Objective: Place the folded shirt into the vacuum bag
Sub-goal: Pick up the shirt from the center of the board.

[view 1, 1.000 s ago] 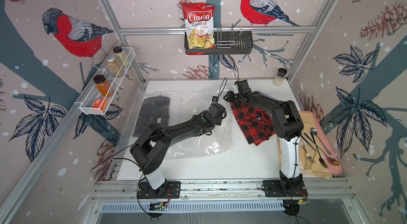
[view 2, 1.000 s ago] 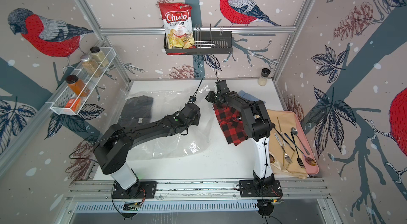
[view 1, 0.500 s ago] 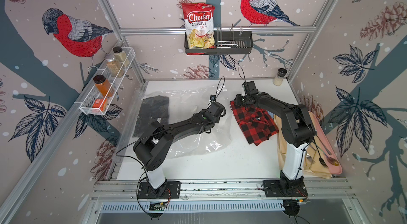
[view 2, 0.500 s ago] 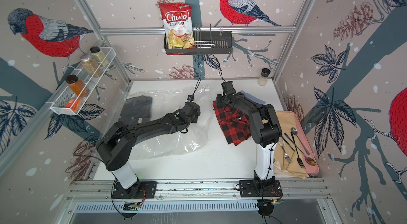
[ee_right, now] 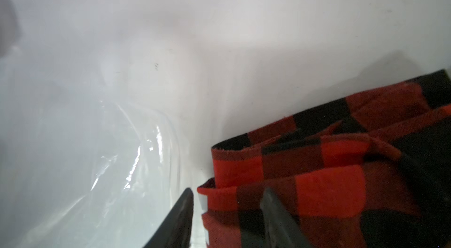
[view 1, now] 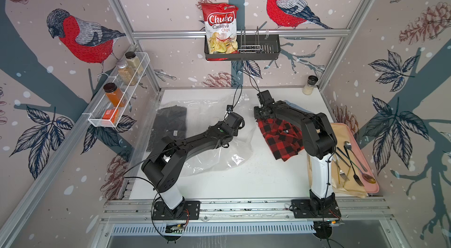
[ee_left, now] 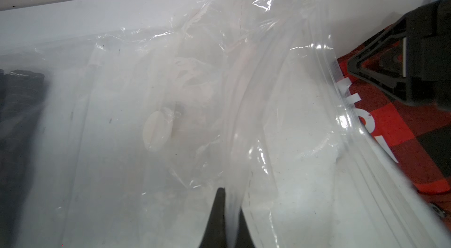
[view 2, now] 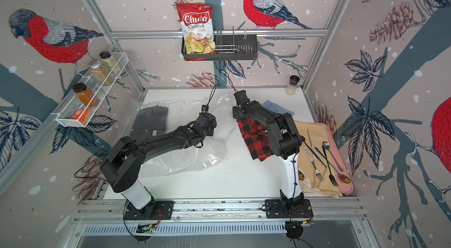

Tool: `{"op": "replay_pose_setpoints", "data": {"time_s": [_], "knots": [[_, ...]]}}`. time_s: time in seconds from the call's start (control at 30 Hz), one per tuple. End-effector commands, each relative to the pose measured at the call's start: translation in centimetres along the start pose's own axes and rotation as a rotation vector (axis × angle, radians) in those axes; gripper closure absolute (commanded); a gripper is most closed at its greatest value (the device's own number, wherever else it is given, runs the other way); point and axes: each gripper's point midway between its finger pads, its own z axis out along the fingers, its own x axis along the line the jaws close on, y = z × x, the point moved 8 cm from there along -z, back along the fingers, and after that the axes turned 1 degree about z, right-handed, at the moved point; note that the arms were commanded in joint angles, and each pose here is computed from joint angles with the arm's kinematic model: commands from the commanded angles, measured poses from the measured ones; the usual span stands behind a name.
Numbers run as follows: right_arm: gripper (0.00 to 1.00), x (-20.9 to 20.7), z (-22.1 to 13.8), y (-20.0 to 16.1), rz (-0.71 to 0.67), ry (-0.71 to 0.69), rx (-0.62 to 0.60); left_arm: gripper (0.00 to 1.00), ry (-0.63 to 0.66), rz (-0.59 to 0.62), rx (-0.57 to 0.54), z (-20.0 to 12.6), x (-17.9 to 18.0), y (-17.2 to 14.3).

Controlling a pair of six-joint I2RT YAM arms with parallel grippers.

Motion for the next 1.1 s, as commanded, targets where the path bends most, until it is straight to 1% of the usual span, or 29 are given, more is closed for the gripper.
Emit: {"op": "replay_pose_setpoints", "data": {"time_s": [0.0,0.23,0.43,0.7,0.9,1.07], "knots": [[0.52,-0.3,0.3,-0.1,-0.033,-0.063,0.015,1.00,0.032,0.005,-0.004,-0.2,0.7,0.1],[0.52,-0.2,1.5,-0.8,-0.040,-0.068,0.048,1.00,0.008,-0.001,-0.007,-0.1,0.6,0.4],[0.43,-0.2,2.4,-1.8,-0.043,-0.082,0.084,1.00,-0.039,-0.003,-0.006,0.0,-0.1,0.5],[0.42,-0.7,3.6,-2.8,-0.047,-0.134,0.137,1.00,-0.068,0.009,-0.008,-0.3,-1.2,0.7],[0.45,-1.1,4.2,-3.7,-0.056,-0.169,0.173,1.00,-0.085,0.024,-0.006,-0.3,-2.3,0.6],[0.57,-1.3,4.3,-4.3,-0.057,-0.163,0.183,1.00,-0.115,0.024,-0.004,-0.5,-3.2,0.4]]}}
